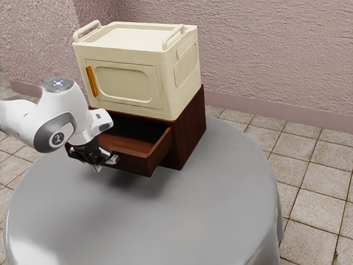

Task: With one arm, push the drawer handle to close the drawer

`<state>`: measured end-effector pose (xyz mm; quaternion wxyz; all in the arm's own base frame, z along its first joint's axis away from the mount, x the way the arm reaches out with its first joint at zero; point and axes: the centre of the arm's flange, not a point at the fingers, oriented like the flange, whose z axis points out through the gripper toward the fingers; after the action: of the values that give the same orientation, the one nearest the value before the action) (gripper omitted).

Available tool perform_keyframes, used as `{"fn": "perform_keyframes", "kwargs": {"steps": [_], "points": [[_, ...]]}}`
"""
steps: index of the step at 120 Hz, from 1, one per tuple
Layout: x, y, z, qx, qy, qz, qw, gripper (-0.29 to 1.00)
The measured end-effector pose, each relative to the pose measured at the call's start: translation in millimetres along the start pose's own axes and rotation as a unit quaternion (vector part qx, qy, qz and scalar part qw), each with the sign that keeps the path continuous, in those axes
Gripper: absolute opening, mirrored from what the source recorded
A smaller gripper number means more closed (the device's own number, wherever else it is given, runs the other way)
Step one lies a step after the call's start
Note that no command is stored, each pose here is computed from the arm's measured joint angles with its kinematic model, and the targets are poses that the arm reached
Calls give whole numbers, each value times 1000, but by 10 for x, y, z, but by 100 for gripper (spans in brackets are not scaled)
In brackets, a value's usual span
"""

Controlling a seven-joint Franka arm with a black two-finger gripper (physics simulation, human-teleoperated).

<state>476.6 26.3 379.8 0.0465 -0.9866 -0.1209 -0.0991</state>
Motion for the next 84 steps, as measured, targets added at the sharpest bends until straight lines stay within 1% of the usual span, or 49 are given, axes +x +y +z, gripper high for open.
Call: {"fn": "perform_keyframes", "kwargs": {"steps": [18,34,84], "points": [[78,13,25,0,4,5,1000,-8],[234,48,72,2,6,11,1000,-8],[743,114,8,4,33,30,999,-8]]}}
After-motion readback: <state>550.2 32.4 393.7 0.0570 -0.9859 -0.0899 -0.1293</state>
